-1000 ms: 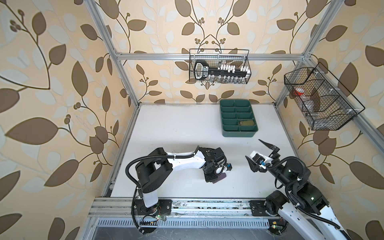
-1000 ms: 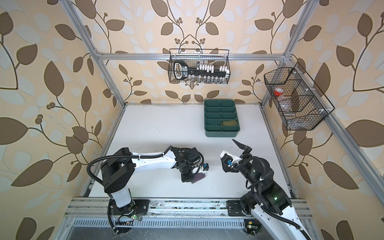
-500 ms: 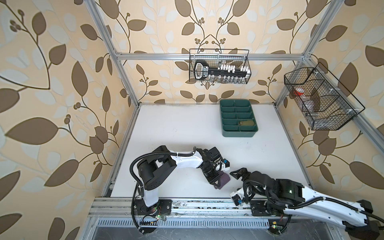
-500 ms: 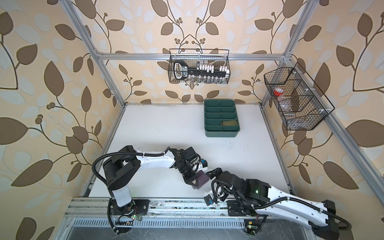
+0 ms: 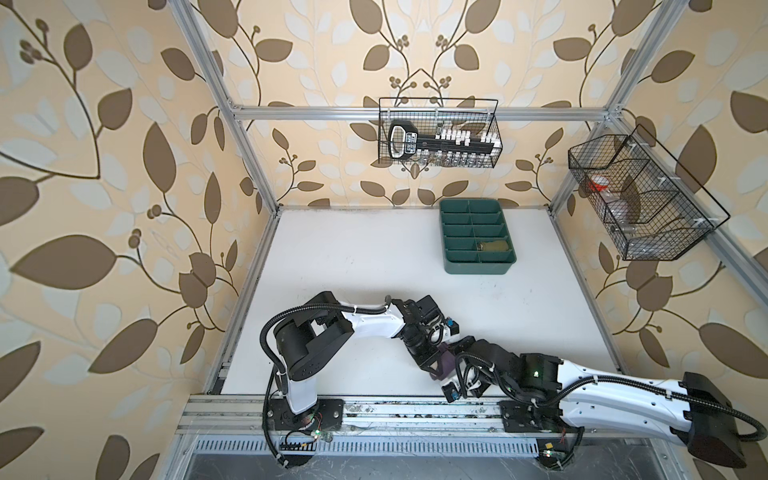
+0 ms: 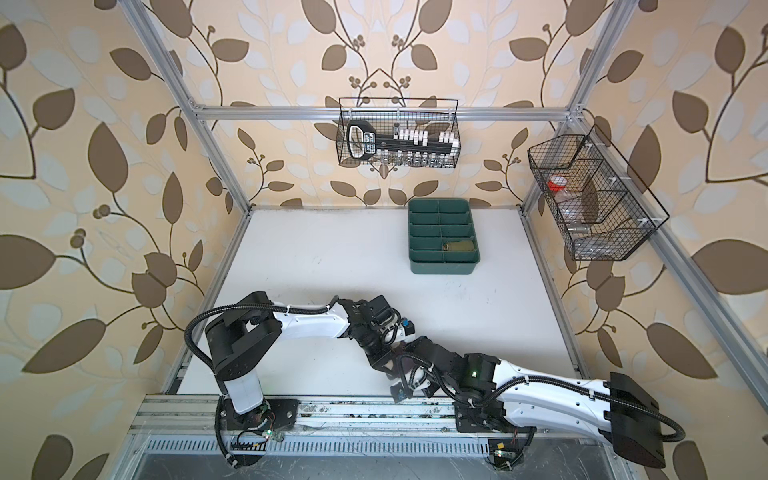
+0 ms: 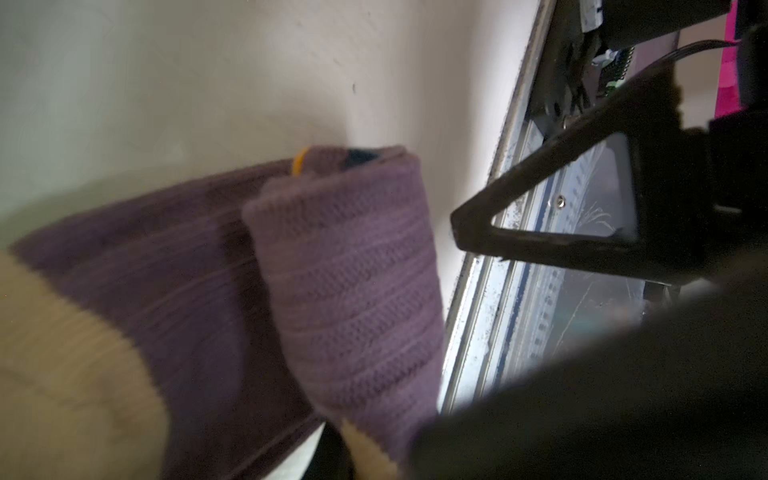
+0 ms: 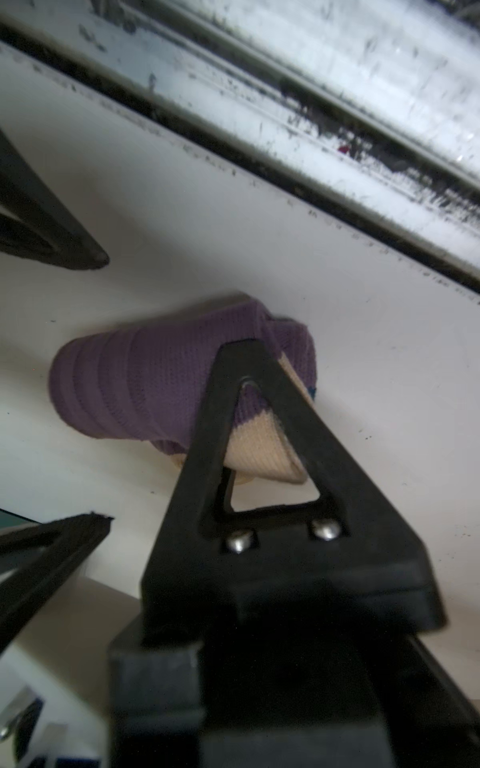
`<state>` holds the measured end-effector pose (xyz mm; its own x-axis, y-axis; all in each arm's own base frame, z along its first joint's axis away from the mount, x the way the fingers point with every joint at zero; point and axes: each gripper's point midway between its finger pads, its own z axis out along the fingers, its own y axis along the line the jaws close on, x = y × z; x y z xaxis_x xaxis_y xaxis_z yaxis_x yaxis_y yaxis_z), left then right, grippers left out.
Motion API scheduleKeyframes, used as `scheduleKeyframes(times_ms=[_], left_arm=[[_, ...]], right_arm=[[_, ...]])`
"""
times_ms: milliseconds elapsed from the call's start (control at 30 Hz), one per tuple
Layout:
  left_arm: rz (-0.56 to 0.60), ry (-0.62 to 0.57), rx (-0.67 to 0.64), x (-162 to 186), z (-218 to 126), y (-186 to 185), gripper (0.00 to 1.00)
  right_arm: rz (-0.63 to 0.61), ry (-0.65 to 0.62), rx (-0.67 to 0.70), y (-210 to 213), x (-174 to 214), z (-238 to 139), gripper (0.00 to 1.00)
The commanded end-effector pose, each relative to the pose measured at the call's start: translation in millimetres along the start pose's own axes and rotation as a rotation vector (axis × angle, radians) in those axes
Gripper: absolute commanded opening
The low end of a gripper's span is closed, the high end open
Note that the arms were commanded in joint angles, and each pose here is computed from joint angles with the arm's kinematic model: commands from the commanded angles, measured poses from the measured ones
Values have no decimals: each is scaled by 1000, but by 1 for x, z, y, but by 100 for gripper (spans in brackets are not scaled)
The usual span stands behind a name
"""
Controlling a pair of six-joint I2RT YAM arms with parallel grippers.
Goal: Roll the socks
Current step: 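Bring the right gripper back and pinch the roll beside the left gripper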
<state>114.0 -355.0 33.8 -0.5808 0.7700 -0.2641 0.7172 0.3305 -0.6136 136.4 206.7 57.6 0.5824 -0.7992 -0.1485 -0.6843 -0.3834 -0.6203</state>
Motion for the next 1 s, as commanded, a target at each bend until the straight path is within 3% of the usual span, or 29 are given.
scheduleKeyframes(times_ms=[0, 167, 267, 400, 567, 633, 733, 800, 833, 933, 967], left_arm=[[-104, 124, -72, 40, 15, 23, 0], [-100, 119, -74, 37, 13, 21, 0], [-90, 108, -73, 35, 11, 19, 0], [-83, 97, -74, 33, 9, 17, 0], [-57, 64, -92, 24, 2, 15, 1], [-41, 34, -136, 18, -5, 18, 18], [22, -20, -204, 5, -25, 15, 46], [83, -84, -263, -8, -48, 11, 72], [106, -119, -305, -14, -61, 10, 96], [180, -248, -476, -31, -111, 12, 99], [216, -342, -557, -39, -143, 6, 99]], right_arm=[[-7, -32, 5, 0, -5, 10, 90], [-2, -3, -27, 3, -2, 23, 82], [8, 1, -41, 3, -2, 30, 69], [10, 17, -69, 7, -1, 36, 46], [1, 13, -120, 20, 0, 35, 10], [5, 7, -153, 26, -1, 34, 2], [26, -7, -223, 37, -4, 31, 0], [54, -22, -265, 42, -8, 29, 0], [66, -26, -283, 44, -10, 28, 0], [121, -38, -336, 46, -16, 27, 0], [141, -40, -351, 46, -18, 26, 0]])
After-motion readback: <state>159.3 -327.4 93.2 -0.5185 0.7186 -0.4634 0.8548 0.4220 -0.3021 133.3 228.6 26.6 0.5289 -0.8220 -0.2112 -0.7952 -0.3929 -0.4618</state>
